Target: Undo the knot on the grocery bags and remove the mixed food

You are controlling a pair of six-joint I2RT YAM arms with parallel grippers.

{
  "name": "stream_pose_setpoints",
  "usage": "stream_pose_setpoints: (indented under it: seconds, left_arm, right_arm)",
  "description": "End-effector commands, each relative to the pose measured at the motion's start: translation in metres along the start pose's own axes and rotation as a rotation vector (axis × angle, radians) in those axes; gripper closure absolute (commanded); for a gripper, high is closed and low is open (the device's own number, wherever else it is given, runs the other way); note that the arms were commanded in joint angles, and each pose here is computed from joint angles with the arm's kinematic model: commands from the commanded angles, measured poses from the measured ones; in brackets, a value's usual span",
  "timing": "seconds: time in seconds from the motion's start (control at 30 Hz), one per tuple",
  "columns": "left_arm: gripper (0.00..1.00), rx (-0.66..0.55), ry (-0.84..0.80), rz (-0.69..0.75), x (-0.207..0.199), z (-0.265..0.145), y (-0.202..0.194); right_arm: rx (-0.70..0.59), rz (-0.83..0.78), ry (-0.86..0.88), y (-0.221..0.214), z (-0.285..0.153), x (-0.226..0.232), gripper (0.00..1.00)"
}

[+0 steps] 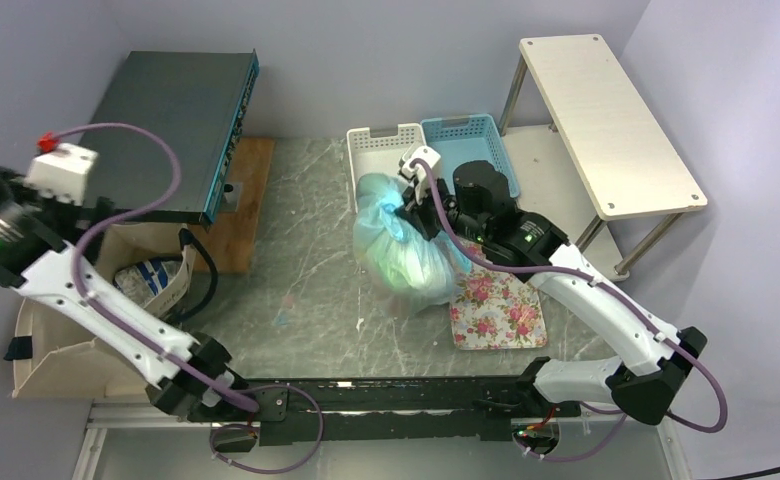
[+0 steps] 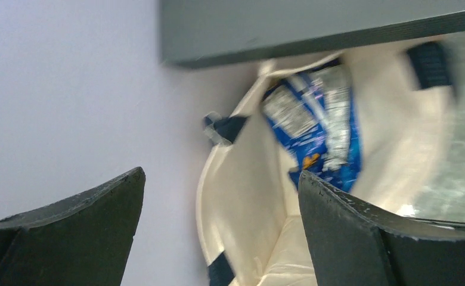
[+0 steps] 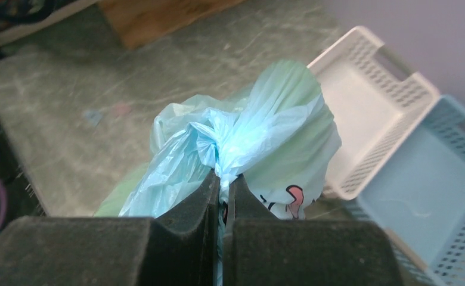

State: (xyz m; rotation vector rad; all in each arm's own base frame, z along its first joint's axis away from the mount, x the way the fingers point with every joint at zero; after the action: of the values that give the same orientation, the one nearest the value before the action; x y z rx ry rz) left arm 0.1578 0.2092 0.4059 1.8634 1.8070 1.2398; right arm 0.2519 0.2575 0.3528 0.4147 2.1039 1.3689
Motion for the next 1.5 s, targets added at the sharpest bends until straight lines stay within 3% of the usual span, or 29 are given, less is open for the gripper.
stream_pose_setpoints:
  seconds: [0.0,0.1,0.2,0.3,0.4,0.6,0.63,0.73,0.77,0.83,0.9,1.2,1.37,1.47]
  left_arm:
    - [0.01,-0.169,-0.285,0.15,-0.091,-0.03,0.023]
    - [0.01,-0.26,-0.442,0.242,-0.143,-0.042,0.028]
    - [0.01,-0.32,-0.632,0.206,-0.181,-0.053,0.039]
    - [0.01,-0.294,-0.833,0.108,-0.212,-0.057,0.049]
    - [0.01,-0.273,-1.012,0.116,-0.247,-0.064,0.052]
    - [0.01,-0.232,-1.108,0.245,-0.299,-0.054,0.026]
    - [0.0,-0.225,-1.114,0.258,-0.305,-0.051,0.021]
    - [0.0,-0.219,-1.137,0.305,-0.321,-0.045,0.002]
    - [0.01,-0.222,-1.137,0.329,-0.324,-0.042,-0.004]
    - [0.01,-0.227,-1.136,0.388,-0.33,-0.038,-0.015]
    - [0.01,-0.224,-1.142,0.45,-0.337,-0.034,-0.023]
    - [0.04,-0.272,-1.24,0.651,-0.386,-0.024,-0.022]
    - [0.13,-0.397,-1.281,0.714,-0.425,-0.023,0.002]
    - [0.14,-0.535,-1.337,0.767,-0.447,-0.024,0.016]
  right_arm:
    - [-0.166,0.006,0.166,0.032,-0.013,0.024,1.0]
    - [-0.135,-0.002,0.262,0.017,-0.001,0.04,1.0]
    - [-0.11,-0.009,0.328,0.001,0.01,0.054,1.0]
    - [-0.131,-0.028,0.37,-0.009,0.017,0.066,1.0]
    - [-0.161,-0.058,0.384,-0.016,0.025,0.076,1.0]
    - [-0.112,-0.151,0.419,-0.056,0.032,0.089,1.0]
    - [-0.102,-0.154,0.432,-0.06,0.029,0.092,0.88]
    - [-0.071,-0.146,0.471,-0.065,0.015,0.097,0.4]
    - [-0.054,-0.141,0.47,-0.066,0.008,0.096,0.29]
    - [0.008,-0.125,0.463,-0.074,-0.007,0.093,0.17]
    - [0.057,-0.107,0.446,-0.079,-0.022,0.088,0.12]
    - [0.254,0.06,0.441,-0.105,-0.052,0.068,0.13]
    - [0.251,0.132,0.468,-0.118,-0.053,0.075,0.21]
    - [0.257,0.188,0.503,-0.123,-0.055,0.086,0.23]
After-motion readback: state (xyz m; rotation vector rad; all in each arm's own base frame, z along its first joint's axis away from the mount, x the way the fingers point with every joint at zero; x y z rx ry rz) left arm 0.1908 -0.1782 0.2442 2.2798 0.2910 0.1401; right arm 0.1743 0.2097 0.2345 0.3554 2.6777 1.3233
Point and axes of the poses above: each gripper's point midway between its finger pads, its own z axis out along the fingers, its own x axis along the line the jaws close on, y = z × x, the point moved 3 cm from there along -z, back along the fingers, and after that the axes turned 10 degrees about -z, right-handed, at the moved point
